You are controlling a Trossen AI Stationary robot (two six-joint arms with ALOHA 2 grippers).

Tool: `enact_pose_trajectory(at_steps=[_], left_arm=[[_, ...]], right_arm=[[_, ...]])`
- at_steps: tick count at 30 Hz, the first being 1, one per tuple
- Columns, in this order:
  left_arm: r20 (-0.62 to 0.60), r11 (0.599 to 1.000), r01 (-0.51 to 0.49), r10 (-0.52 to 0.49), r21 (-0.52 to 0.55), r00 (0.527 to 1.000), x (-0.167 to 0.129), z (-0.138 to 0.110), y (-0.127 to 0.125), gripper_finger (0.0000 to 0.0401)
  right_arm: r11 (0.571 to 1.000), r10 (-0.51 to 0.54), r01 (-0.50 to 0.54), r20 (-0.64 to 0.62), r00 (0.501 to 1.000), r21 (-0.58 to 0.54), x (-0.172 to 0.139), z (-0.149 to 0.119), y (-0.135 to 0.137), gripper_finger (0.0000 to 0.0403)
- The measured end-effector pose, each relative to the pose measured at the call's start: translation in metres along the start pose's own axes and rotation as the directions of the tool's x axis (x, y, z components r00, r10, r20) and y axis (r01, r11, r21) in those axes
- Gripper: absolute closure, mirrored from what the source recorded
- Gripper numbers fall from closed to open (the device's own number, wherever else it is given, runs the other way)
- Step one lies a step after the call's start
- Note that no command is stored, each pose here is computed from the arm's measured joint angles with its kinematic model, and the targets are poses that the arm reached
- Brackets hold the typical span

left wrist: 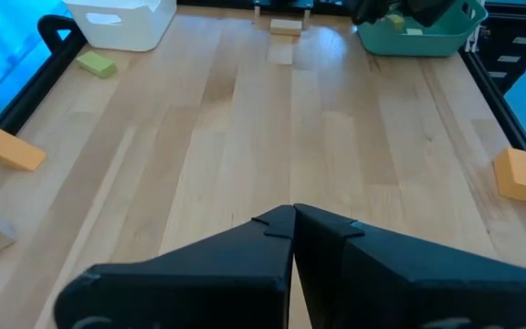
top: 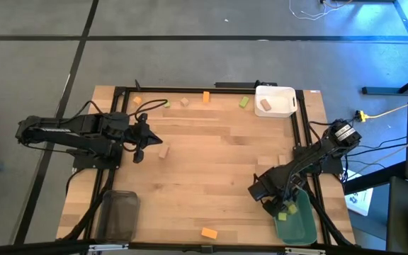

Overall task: Sort & place blocks by color
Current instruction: Put the bottom right brown block into the white bin

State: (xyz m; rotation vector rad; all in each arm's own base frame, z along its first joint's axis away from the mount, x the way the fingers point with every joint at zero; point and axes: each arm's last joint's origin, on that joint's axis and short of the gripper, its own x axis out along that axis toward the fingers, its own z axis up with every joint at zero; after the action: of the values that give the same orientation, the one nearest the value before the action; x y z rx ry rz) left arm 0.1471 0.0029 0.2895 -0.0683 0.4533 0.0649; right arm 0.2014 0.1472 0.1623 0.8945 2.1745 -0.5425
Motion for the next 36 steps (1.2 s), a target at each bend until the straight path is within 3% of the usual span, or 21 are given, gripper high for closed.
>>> enact_pose_trajectory(at_steps=[5,10,15,21,25,31,36], left_arm=[[0.000,1.000,0.000,0.000,0.000,1.000,0.000,0.000,0.000,0.0400],[0.006,1.000,-0.008,0.008,-0.001,1.000,0.000,0.000,0.000,0.0399],[0.010,1.000,-0.008,0.008,0.000,1.000,0.000,0.001,0.000,0.0398],[0.014,0.999,-0.052,0.052,-0.001,0.999,0.000,0.001,0.001,0.0398],[0.015,0.998,-0.055,0.055,-0.002,0.998,0.000,0.001,0.002,0.0399],[0.016,0.998,-0.055,0.055,-0.004,0.998,0.000,0.001,0.002,0.0398],[0.035,0.998,-0.061,0.061,-0.007,0.998,0.000,0.003,0.002,0.0398]], right_arm=[[1.000,-0.007,0.007,0.021,1.000,0.002,-0.020,-0.016,0.005,0.0190],[0.998,-0.061,0.054,0.178,0.982,0.044,-0.060,-0.035,0.003,0.0188],[0.993,-0.079,0.040,0.359,0.930,0.115,-0.090,-0.037,-0.012,0.0188],[0.980,-0.074,-0.021,0.464,0.883,0.196,-0.106,-0.019,-0.044,0.0188],[0.970,-0.063,-0.050,0.447,0.892,0.237,-0.100,-0.001,-0.069,0.0188],[0.946,0.048,-0.190,0.468,0.883,0.262,-0.082,0.035,-0.093,0.0188],[0.909,0.009,-0.184,0.424,0.906,0.374,-0.068,0.054,-0.115,0.0188]])
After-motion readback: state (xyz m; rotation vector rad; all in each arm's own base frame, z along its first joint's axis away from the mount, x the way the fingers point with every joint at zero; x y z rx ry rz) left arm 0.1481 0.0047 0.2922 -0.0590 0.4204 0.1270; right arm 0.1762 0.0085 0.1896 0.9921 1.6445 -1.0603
